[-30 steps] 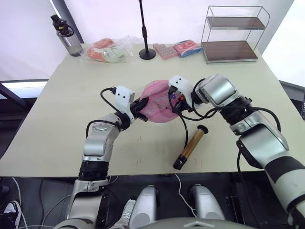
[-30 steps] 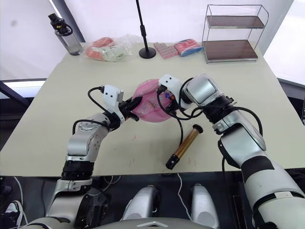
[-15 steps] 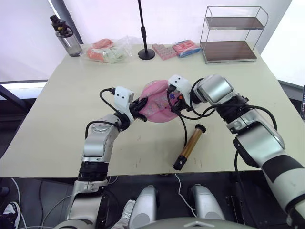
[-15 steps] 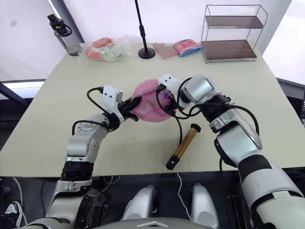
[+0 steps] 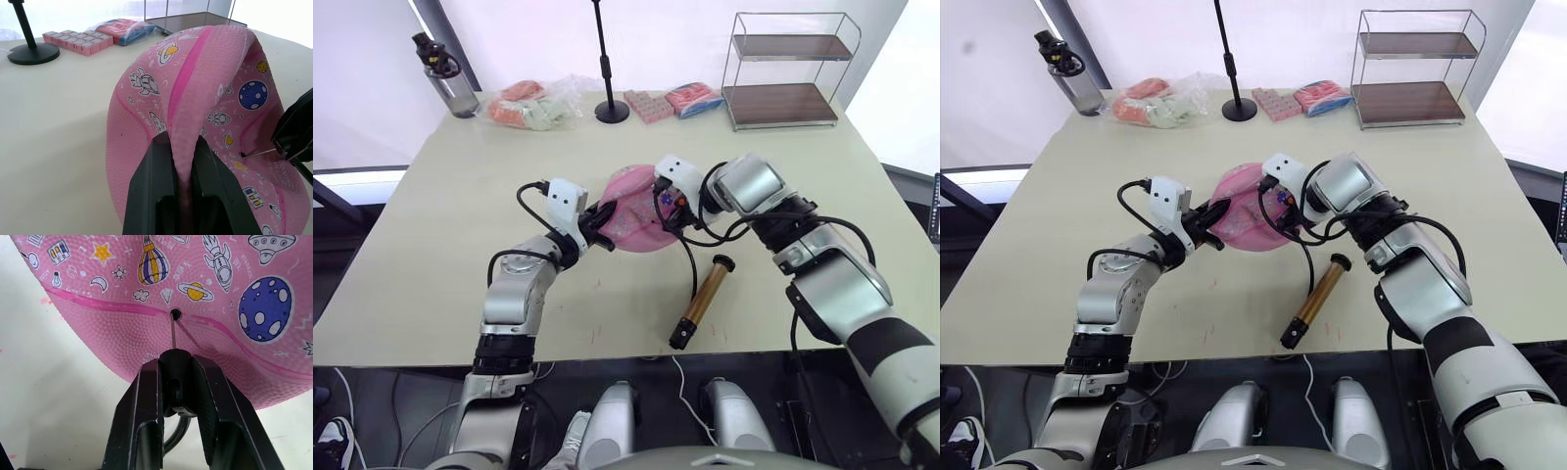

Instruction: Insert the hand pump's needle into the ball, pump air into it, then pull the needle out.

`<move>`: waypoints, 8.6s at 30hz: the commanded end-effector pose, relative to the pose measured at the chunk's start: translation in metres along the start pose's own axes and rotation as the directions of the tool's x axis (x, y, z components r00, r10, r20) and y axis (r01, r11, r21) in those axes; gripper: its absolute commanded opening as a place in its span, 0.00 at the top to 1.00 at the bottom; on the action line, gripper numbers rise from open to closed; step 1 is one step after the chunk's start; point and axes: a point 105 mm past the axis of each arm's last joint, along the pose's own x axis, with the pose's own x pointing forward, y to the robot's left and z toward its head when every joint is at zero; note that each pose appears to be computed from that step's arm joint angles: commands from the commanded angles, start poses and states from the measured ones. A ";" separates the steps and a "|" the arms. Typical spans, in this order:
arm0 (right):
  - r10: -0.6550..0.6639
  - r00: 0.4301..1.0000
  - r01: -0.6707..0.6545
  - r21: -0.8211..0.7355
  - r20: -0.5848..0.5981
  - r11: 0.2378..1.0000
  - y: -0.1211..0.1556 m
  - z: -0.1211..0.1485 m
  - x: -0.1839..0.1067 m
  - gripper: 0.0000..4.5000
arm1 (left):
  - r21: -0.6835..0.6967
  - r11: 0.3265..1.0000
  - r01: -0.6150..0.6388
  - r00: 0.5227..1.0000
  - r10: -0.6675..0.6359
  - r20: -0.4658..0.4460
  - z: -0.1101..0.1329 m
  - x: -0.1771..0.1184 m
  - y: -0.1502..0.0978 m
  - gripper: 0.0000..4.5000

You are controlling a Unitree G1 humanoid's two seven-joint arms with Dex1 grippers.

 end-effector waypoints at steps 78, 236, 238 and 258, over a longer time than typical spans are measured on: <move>-0.052 0.998 0.051 -0.032 -0.027 0.998 0.013 0.027 0.024 0.93 | -0.261 0.956 0.133 0.987 -0.153 -0.059 -0.035 0.008 -0.034 1.00; 0.066 0.934 -0.012 -0.154 0.352 0.988 -0.006 -0.015 -0.035 0.55 | -0.293 0.945 0.143 0.974 -0.188 -0.130 -0.064 0.003 -0.035 1.00; 0.067 0.934 -0.013 -0.155 0.351 0.988 -0.006 -0.014 -0.035 0.55 | -0.295 0.945 0.143 0.973 -0.188 -0.130 -0.064 0.003 -0.035 1.00; 0.087 0.939 -0.028 -0.177 0.332 0.984 -0.003 -0.008 -0.032 0.55 | -0.303 0.943 0.138 0.974 -0.184 -0.131 -0.068 0.001 -0.036 1.00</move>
